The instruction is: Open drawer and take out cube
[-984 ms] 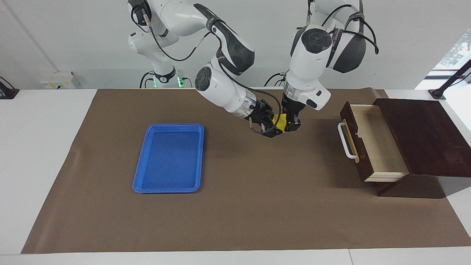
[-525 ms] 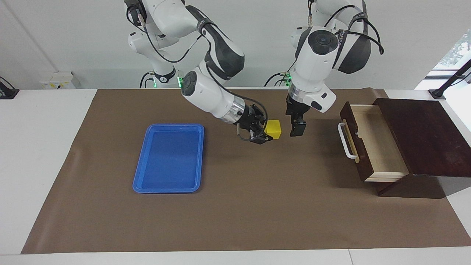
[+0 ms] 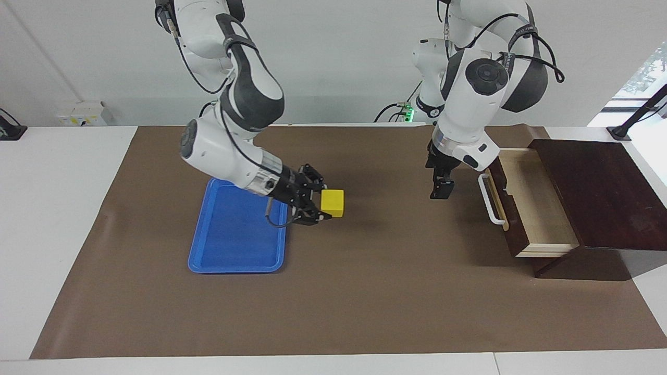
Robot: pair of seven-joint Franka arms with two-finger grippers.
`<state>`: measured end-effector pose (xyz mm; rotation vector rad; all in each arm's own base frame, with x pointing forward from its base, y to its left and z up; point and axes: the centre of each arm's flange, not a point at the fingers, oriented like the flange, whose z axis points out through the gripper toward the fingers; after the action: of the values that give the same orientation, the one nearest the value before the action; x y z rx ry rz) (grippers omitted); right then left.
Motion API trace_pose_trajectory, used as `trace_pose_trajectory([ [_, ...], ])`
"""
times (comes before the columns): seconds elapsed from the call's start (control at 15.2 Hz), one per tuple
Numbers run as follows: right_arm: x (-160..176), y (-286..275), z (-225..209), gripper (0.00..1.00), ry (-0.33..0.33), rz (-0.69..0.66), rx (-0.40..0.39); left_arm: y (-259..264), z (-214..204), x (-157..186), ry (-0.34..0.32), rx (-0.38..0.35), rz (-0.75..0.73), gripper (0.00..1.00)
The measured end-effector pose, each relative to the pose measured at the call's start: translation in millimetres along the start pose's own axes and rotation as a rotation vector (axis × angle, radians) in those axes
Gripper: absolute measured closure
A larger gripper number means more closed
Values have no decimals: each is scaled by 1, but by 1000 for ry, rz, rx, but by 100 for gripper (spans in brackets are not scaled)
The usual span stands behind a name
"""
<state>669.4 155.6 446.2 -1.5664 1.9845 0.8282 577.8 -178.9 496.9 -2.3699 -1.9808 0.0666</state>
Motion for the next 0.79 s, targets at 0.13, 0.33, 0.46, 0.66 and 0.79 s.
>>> trace_pose_trajectory([
  [0.13,30,-5,-7,44,6,-39,-4,-3,14,22,0,-25,16,0],
  [0.33,67,-8,-8,44,12,-81,-21,-9,26,60,2,-37,45,0],
  [0.46,81,-8,-7,44,20,-108,-30,-11,25,82,3,-45,62,0],
  [0.66,90,-6,0,44,39,-168,-48,-13,25,106,3,-46,77,0],
  [0.79,101,-7,0,44,45,-193,-40,-15,31,115,4,-49,82,0],
])
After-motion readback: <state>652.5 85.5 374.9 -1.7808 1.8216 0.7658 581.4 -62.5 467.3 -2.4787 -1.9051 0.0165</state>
